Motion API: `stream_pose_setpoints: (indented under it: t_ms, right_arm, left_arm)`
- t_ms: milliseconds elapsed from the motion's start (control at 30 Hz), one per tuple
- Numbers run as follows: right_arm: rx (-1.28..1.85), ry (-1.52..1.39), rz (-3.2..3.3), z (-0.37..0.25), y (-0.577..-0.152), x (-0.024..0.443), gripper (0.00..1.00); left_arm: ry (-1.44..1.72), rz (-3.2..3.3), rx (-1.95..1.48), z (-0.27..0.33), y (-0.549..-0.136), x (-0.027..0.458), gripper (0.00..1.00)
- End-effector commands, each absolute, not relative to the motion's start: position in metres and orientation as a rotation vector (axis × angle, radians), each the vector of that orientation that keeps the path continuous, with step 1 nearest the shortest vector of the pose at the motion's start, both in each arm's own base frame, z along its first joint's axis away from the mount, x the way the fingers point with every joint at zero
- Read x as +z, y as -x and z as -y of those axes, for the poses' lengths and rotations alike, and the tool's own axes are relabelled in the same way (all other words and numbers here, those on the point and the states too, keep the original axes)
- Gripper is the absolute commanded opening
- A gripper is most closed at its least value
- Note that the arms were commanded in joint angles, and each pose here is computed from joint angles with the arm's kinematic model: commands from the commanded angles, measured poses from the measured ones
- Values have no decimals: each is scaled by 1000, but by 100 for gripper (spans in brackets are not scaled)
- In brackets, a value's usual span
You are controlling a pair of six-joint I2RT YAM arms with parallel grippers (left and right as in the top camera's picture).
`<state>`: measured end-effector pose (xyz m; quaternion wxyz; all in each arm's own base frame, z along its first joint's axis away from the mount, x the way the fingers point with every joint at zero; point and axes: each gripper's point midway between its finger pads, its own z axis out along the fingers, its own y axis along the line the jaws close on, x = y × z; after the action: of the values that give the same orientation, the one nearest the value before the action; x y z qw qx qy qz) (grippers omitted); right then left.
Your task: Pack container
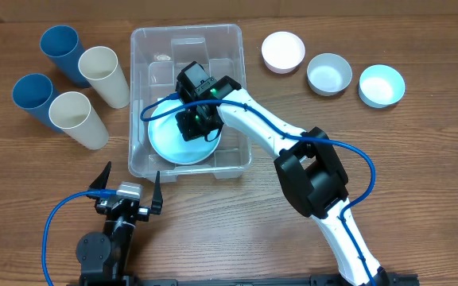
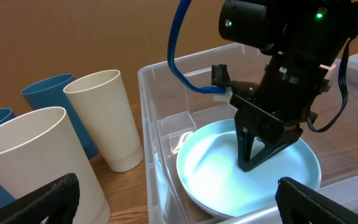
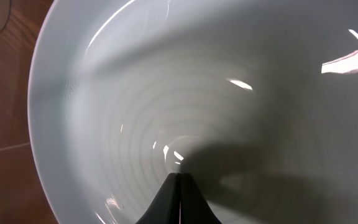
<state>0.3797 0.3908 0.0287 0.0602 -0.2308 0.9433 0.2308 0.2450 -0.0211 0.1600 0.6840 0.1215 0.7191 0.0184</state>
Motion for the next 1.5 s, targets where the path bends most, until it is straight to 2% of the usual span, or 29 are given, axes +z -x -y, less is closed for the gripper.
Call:
stream_pose_setpoints:
  t_ms: [0, 900, 1467]
  right_arm:
    - [679, 699, -2904, -389, -374, 8, 4]
    - [469, 752, -3120, -373, -314, -4, 4]
    - [442, 794, -3228, -370, -281, -2, 4]
  left_arm:
    - [-274, -1606, 40, 22, -245, 160, 100]
    - [-274, -1606, 40, 22, -245, 160, 100]
    - [-275, -1606, 39, 22, -245, 160, 100]
